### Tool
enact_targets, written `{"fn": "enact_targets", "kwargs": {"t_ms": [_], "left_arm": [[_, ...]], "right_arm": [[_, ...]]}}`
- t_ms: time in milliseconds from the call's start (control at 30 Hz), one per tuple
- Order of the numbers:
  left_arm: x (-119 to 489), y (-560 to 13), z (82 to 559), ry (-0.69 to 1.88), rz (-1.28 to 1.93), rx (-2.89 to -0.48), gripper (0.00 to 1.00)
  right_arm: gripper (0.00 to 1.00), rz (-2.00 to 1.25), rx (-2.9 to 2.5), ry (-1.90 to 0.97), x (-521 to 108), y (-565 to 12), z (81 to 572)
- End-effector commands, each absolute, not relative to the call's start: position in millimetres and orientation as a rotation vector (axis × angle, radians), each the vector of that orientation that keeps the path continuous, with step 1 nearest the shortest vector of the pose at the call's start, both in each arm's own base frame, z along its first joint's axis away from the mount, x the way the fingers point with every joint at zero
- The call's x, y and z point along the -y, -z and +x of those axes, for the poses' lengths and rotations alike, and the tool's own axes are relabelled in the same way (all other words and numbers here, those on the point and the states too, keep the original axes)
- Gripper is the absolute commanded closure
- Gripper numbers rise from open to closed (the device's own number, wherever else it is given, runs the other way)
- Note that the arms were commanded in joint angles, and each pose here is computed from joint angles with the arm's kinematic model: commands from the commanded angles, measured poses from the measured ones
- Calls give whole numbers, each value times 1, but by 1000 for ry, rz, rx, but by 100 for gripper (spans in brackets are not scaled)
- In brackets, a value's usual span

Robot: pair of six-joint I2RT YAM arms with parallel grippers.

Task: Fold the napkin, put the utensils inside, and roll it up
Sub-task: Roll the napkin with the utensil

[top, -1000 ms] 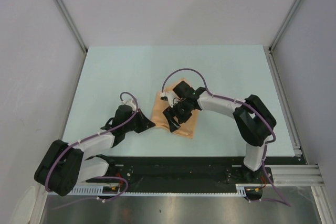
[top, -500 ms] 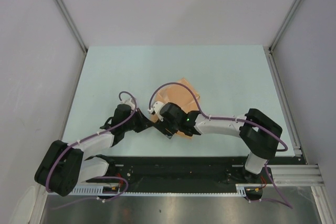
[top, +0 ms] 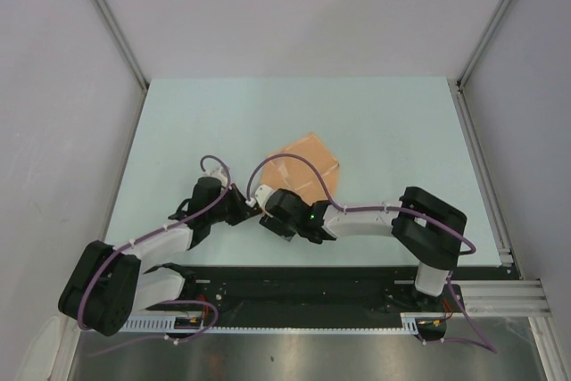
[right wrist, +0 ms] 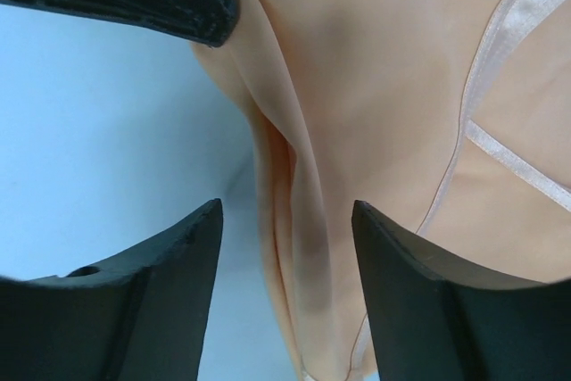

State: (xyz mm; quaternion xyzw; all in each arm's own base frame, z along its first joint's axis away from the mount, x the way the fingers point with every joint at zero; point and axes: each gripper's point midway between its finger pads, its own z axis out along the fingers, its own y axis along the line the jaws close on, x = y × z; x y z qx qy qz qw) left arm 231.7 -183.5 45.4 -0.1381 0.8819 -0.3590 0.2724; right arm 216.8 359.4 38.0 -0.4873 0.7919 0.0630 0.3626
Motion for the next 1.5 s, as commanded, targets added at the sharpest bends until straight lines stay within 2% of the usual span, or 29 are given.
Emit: {"fn": "enact_targets", "kwargs": {"t_ms": [0,100,167,200,267,300,367,400,433,500,600,900,1067,1400,1467], "left_arm": [[188,-70,246,1008,-336,-2298,100],[188,-72,246,1009,-336,-2293,100],[187,-72,247,1009,-336,-2290,100],[188,-73,247,1010,-331,-2289,100],[187,-75,250,1015,-325,-2280,99],[186,-75,250,1012,-319,-2277,88],[182,-80,256,1013,-323,-2253,75],[178,-83,259,1013,-321,-2238,60],[175,-87,261,1009,-317,-2224,53],[167,-87,263,965,-310,-2215,41],[158,-89,262,898,-280,-2207,36],[141,-76,241,783,-224,-2240,35],[128,-77,233,697,-198,-2232,30],[154,-67,215,857,-105,-2251,30],[157,-66,212,889,-97,-2255,37]], "right_arm": [[40,-1217,-1996,-101,-365,-37,230],[48,-1233,-2010,-66,-362,-24,233],[67,-1252,-2025,-79,-363,-19,233],[85,-1273,-2038,-83,-362,-17,230],[99,-1312,-2059,-139,-367,-17,223],[100,-1332,-2079,-164,-368,-21,220],[100,-1367,-2141,-277,-373,-23,210],[100,-1386,-2184,-302,-374,-26,207],[100,-1393,-2228,-372,-378,-27,199],[100,-1415,-2315,-483,-382,-32,190],[100,-1423,-2446,-619,-381,-34,179],[100,-1392,-2642,-1048,-397,-40,175],[100,-1233,-2733,-1230,-394,-40,194],[100,-1047,-2828,-1481,-382,-24,211],[100,-1039,-2835,-1491,-379,-21,212]]}}
